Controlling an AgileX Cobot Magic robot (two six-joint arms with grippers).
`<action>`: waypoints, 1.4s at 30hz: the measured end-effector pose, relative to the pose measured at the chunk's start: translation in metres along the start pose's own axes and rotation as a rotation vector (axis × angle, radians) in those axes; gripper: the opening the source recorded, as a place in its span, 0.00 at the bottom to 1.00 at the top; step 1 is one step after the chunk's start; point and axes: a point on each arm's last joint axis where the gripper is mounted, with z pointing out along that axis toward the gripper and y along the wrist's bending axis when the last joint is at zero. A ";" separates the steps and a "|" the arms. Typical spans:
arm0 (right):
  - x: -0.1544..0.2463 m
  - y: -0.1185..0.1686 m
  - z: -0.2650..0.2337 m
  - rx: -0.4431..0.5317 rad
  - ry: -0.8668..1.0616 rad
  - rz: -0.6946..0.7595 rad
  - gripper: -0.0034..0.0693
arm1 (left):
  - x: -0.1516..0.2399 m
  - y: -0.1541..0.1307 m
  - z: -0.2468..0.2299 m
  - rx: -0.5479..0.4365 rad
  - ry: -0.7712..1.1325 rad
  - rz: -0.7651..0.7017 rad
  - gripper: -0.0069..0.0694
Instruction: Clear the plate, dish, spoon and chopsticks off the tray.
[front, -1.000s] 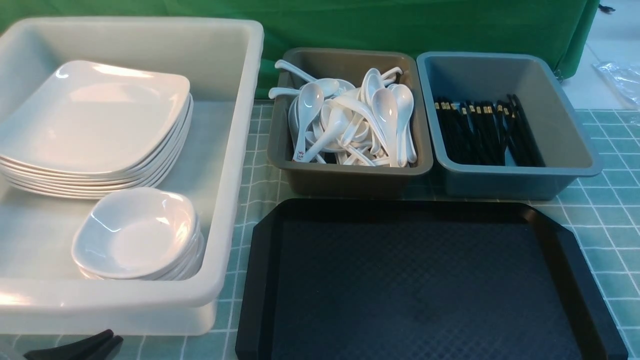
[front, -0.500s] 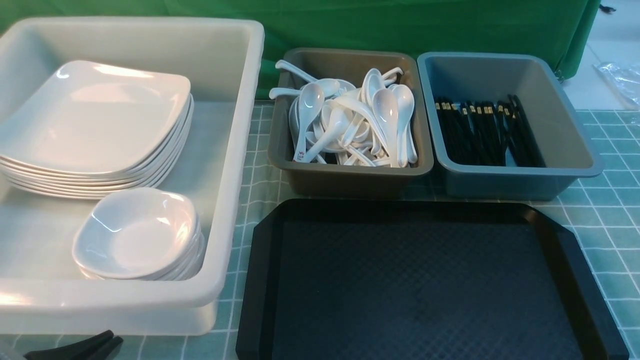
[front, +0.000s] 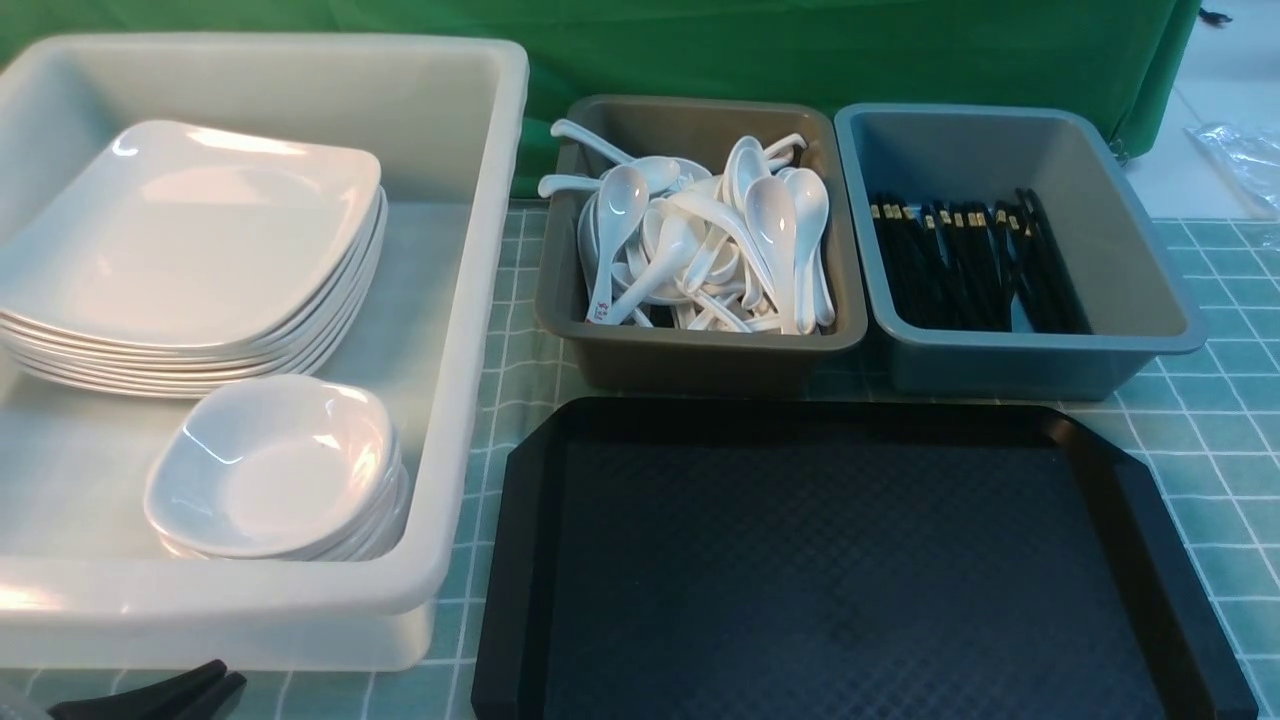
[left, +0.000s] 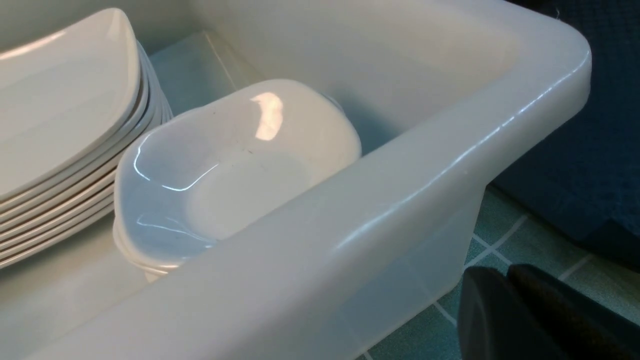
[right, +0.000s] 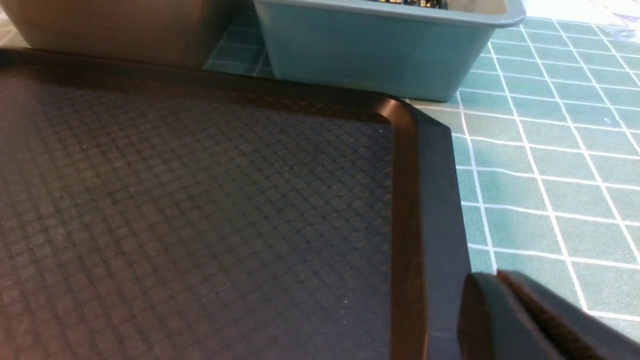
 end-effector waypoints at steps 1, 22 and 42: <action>0.000 0.000 0.000 0.000 0.000 0.000 0.09 | 0.000 0.000 0.000 0.000 0.000 0.000 0.11; 0.000 0.000 0.000 0.000 -0.001 0.001 0.14 | 0.024 0.019 -0.022 -0.476 -0.149 -0.495 0.11; 0.000 0.000 0.000 0.000 -0.002 0.002 0.17 | 0.027 0.018 -0.022 -0.475 -0.123 -0.520 0.11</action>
